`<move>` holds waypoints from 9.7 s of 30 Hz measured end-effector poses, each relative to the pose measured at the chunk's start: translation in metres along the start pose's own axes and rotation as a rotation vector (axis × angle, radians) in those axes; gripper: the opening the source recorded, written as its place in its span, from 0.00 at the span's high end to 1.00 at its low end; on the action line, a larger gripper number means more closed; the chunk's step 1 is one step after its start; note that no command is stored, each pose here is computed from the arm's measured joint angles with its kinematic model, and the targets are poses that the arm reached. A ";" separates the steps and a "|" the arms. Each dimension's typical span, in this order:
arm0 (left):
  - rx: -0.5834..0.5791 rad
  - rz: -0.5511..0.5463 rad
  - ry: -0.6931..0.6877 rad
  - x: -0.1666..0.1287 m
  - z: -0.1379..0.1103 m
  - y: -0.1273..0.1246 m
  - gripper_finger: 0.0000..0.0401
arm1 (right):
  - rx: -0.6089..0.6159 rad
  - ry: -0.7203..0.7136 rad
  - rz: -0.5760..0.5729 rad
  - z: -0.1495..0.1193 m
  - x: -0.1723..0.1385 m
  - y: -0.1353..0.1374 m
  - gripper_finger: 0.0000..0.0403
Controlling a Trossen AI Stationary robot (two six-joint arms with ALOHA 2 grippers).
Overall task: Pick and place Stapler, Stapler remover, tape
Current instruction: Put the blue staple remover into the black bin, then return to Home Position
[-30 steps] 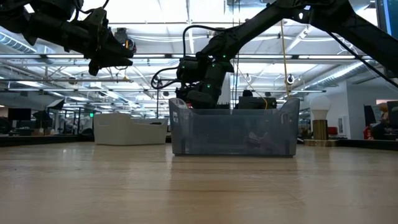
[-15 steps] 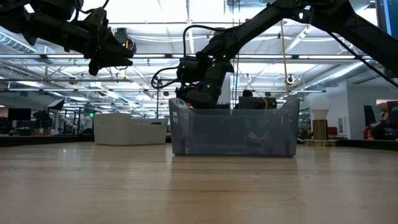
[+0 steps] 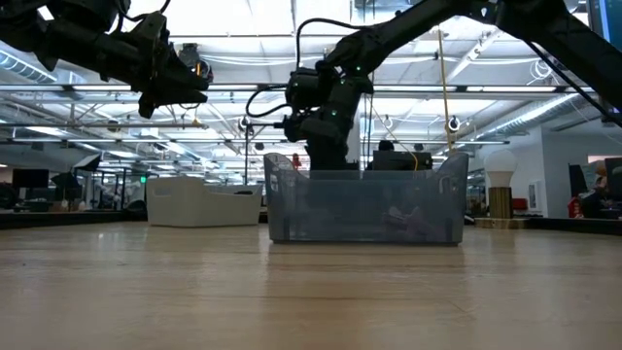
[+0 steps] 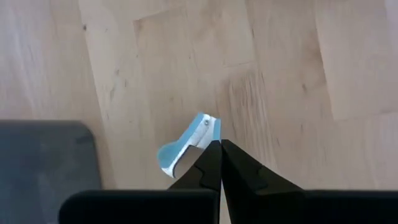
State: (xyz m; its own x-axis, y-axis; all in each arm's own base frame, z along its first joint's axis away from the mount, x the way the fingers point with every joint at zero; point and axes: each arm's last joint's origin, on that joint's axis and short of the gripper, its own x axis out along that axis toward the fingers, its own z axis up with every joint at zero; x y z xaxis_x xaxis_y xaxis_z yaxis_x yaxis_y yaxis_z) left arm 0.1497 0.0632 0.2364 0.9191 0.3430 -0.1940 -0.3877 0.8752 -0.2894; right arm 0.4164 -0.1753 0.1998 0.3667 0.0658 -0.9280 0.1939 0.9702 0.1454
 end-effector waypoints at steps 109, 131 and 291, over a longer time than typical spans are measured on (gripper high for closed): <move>0.010 -0.112 0.034 0.000 -0.003 -0.011 0.66 | -0.019 -0.163 0.272 -0.081 -0.018 0.127 1.00; 0.014 -0.130 0.039 0.000 -0.004 -0.015 0.66 | -0.022 -0.143 0.127 -0.100 0.024 0.121 1.00; 0.112 -0.353 -0.126 -0.060 -0.080 -0.016 0.66 | 0.219 -1.145 0.312 -0.336 -0.076 0.097 0.82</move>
State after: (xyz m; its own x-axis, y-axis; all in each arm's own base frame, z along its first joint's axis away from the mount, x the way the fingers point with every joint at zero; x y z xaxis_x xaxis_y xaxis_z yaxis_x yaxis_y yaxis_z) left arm 0.0948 0.0010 0.1776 0.9987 0.0472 0.0177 -0.0423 0.9764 -0.2119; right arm 0.1019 -0.0084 0.1691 0.9979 -0.0621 -0.0162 0.0625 0.8820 0.4671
